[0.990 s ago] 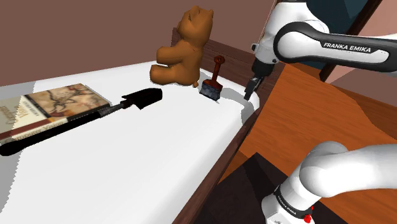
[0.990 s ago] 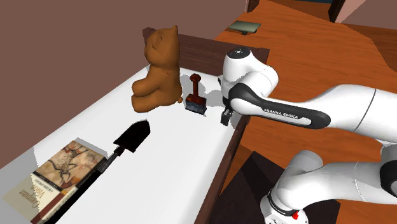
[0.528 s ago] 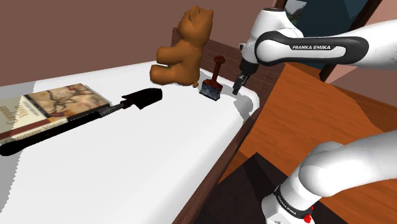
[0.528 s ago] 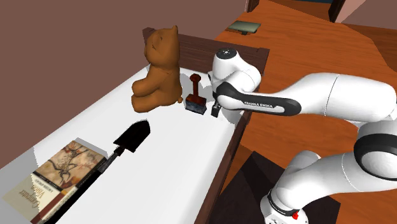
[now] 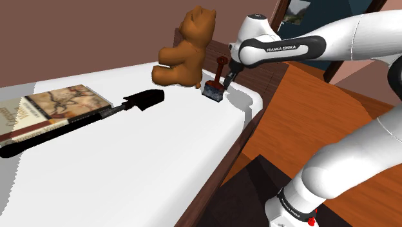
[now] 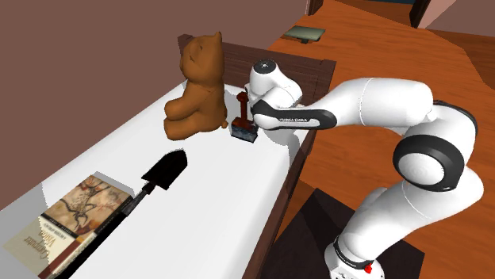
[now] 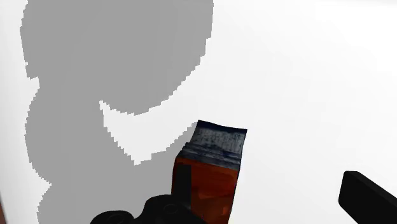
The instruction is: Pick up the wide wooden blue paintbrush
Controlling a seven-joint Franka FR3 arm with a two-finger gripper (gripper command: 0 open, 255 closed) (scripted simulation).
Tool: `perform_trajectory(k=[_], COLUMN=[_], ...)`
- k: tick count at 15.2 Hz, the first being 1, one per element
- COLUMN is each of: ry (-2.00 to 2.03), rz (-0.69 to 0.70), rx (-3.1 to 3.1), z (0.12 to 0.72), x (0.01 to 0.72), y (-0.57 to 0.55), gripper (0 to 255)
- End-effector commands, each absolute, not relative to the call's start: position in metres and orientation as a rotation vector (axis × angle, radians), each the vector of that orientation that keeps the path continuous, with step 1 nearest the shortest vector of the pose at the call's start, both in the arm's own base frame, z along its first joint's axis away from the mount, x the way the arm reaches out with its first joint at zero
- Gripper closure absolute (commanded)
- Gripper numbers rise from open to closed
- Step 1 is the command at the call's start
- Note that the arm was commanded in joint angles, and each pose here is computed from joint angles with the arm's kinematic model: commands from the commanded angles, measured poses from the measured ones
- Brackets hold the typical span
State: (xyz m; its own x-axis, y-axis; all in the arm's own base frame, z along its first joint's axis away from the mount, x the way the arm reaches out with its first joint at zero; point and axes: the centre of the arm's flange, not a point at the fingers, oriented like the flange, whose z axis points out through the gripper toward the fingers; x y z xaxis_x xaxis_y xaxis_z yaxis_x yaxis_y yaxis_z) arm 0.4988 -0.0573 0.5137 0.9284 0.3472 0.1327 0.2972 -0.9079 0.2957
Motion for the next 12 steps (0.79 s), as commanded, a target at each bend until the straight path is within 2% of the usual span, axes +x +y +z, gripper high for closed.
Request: perform_trajectory(k=[1,5,12], ry=[0.499,0.532,0.532], rz=[0.291,0.334,0.334], rx=[2.794,2.758,2.758], z=[0.508,0.501,0.464], x=[0.521,0.561,0.561], y=[-0.066,-0.077,-0.077], gripper=[0,0,0])
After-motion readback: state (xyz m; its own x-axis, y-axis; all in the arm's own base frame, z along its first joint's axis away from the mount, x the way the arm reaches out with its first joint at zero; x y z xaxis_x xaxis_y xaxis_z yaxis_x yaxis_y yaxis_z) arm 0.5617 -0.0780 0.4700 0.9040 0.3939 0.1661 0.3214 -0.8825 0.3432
